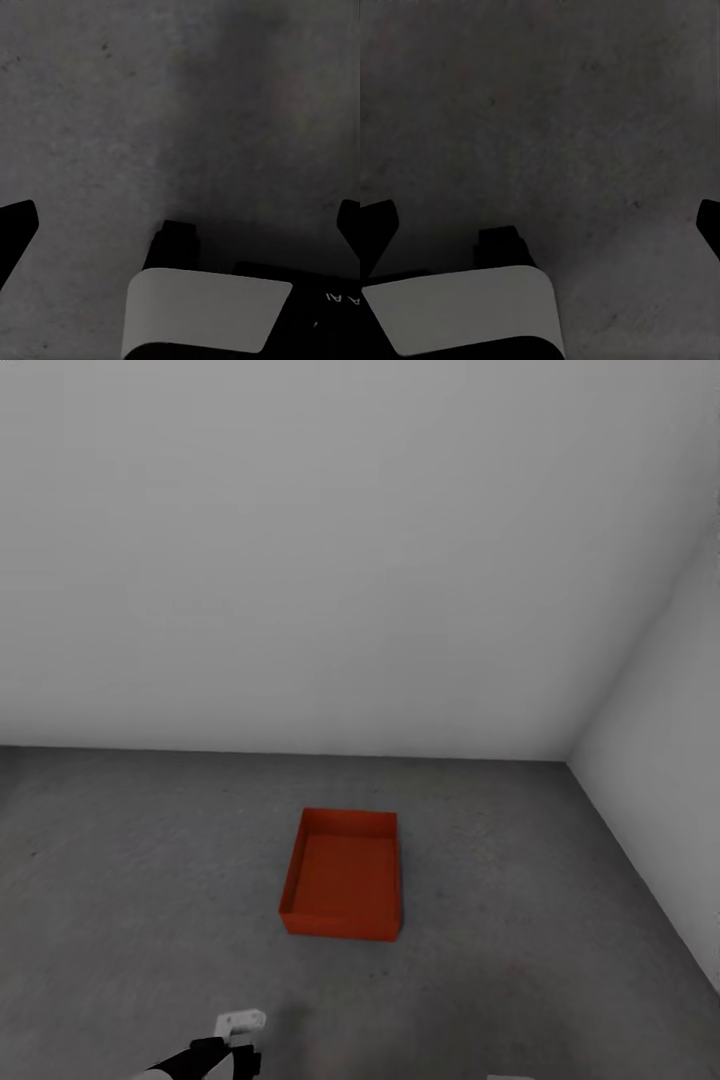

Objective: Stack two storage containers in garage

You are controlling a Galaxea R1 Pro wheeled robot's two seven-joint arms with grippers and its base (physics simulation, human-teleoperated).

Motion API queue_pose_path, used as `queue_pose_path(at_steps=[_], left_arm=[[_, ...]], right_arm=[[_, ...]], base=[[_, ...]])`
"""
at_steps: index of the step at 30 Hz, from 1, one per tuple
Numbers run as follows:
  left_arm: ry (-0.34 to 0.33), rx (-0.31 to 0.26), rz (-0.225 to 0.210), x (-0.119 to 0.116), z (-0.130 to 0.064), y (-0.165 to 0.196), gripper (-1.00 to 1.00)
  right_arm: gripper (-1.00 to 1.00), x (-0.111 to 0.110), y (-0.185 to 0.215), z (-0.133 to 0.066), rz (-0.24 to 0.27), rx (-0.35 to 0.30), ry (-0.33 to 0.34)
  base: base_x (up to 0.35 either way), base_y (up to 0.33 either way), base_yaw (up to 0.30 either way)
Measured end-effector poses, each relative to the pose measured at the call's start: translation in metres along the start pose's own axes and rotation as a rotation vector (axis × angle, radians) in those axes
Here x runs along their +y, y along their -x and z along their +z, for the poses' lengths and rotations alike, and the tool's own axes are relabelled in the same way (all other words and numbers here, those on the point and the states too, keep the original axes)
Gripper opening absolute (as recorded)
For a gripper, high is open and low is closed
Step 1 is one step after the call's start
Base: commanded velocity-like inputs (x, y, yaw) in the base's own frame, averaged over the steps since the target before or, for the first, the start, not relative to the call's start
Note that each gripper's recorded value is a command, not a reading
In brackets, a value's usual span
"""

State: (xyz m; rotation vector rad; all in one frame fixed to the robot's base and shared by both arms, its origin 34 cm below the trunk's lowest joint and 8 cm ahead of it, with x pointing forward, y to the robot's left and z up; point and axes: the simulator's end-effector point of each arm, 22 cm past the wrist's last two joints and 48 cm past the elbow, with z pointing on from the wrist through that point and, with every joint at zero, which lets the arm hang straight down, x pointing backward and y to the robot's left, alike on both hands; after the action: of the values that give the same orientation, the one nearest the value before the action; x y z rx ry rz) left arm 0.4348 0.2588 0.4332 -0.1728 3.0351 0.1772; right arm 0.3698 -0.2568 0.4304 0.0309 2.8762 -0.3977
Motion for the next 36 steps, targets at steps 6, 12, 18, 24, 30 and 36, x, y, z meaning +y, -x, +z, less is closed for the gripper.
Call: queue_pose_path(at_steps=[6, 12, 18, 24, 30, 36], left_arm=[[0.002, 0.015, 0.002, 0.002, 0.000, -0.019, 1.00], [0.005, 0.028, 0.002, 0.005, 0.001, -0.039, 1.00], [0.007, 0.010, -0.004, 0.007, 0.001, -0.047, 1.00], [0.008, 0.011, -0.005, 0.008, 0.000, -0.055, 1.00], [0.014, 0.020, -0.004, 0.013, -0.001, -0.066, 1.00], [0.021, 0.029, -0.003, 0.020, -0.001, -0.077, 1.00]], right_arm=[[1.00, -0.001, -0.006, -0.002, -0.004, 0.001, 0.000], [1.00, -0.002, -0.013, -0.004, -0.012, 0.004, 0.001], [1.00, -0.004, -0.019, -0.005, -0.015, 0.007, 0.005], [1.00, -0.003, -0.024, -0.007, -0.017, 0.010, 0.019], [1.00, -0.003, -0.021, -0.008, -0.016, 0.003, 0.020], [1.00, -0.003, -0.021, -0.009, -0.015, -0.002, 0.021]], base=[[0.000, 0.000, -0.070], [0.000, 0.000, -0.070], [0.000, 0.000, -0.070], [0.000, 0.000, -0.070], [0.000, 0.000, -0.070], [0.000, 0.000, -0.070]])
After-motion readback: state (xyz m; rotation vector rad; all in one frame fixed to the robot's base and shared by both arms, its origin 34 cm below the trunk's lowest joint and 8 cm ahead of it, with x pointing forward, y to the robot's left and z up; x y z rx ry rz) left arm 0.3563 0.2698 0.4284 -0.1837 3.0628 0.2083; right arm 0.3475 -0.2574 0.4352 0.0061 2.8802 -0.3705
